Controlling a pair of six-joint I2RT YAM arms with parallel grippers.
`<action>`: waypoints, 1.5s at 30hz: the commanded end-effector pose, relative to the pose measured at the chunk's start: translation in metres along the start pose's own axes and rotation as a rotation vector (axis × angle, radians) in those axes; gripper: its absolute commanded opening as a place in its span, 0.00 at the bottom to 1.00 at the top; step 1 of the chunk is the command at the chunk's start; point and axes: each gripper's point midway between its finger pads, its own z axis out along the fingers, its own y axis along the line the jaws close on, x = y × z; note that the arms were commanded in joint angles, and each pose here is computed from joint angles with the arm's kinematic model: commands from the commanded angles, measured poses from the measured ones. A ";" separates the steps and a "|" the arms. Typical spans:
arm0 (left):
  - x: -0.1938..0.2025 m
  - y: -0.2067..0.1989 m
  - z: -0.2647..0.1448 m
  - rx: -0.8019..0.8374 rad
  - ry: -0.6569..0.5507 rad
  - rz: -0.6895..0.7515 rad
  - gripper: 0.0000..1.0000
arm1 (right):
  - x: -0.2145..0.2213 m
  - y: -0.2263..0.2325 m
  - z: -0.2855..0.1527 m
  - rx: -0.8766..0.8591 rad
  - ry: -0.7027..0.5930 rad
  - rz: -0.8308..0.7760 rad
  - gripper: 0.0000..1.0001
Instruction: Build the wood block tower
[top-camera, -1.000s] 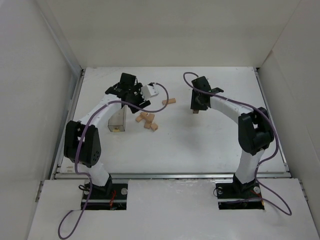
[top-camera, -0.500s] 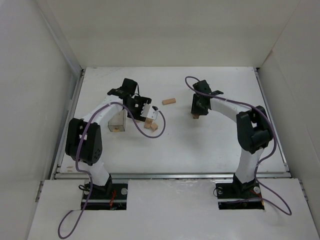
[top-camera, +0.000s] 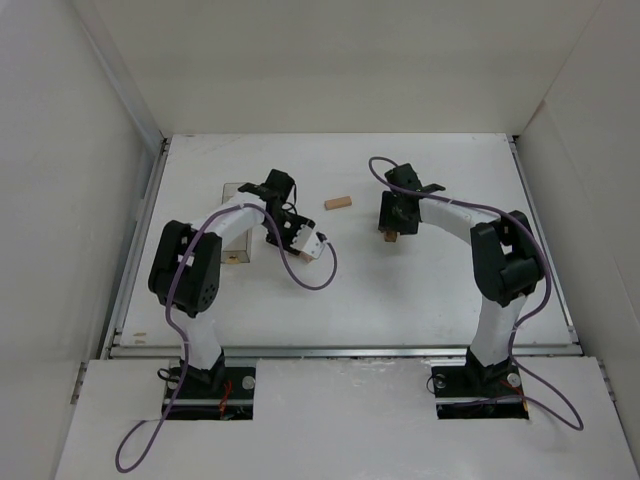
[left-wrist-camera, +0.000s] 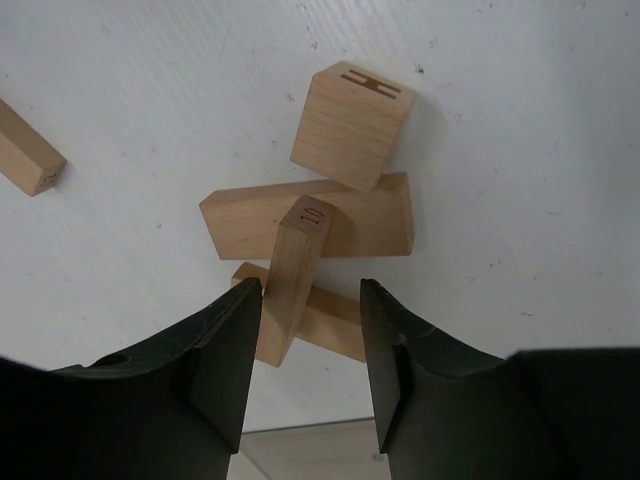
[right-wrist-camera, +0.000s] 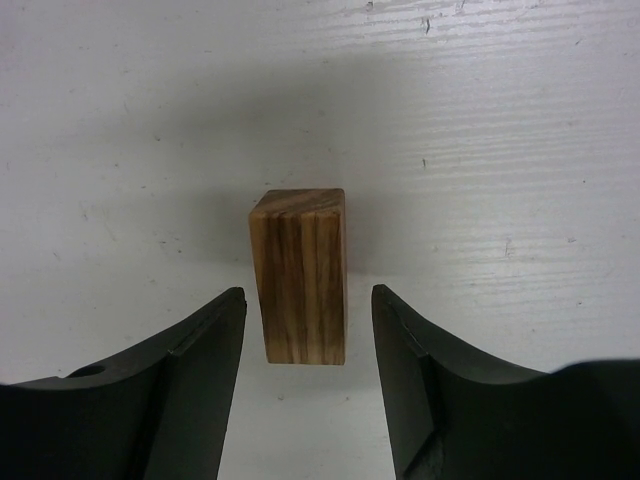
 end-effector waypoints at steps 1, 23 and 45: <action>0.006 0.005 -0.004 0.000 0.027 0.007 0.41 | -0.013 0.004 -0.008 -0.023 -0.053 0.000 0.59; 0.014 -0.002 0.018 -0.038 0.030 -0.086 0.11 | -0.014 0.001 -0.005 0.007 -0.041 -0.004 0.59; -0.054 0.117 -0.109 -0.545 -0.456 -0.691 0.00 | -0.105 0.107 -0.169 -0.646 -0.309 0.053 0.80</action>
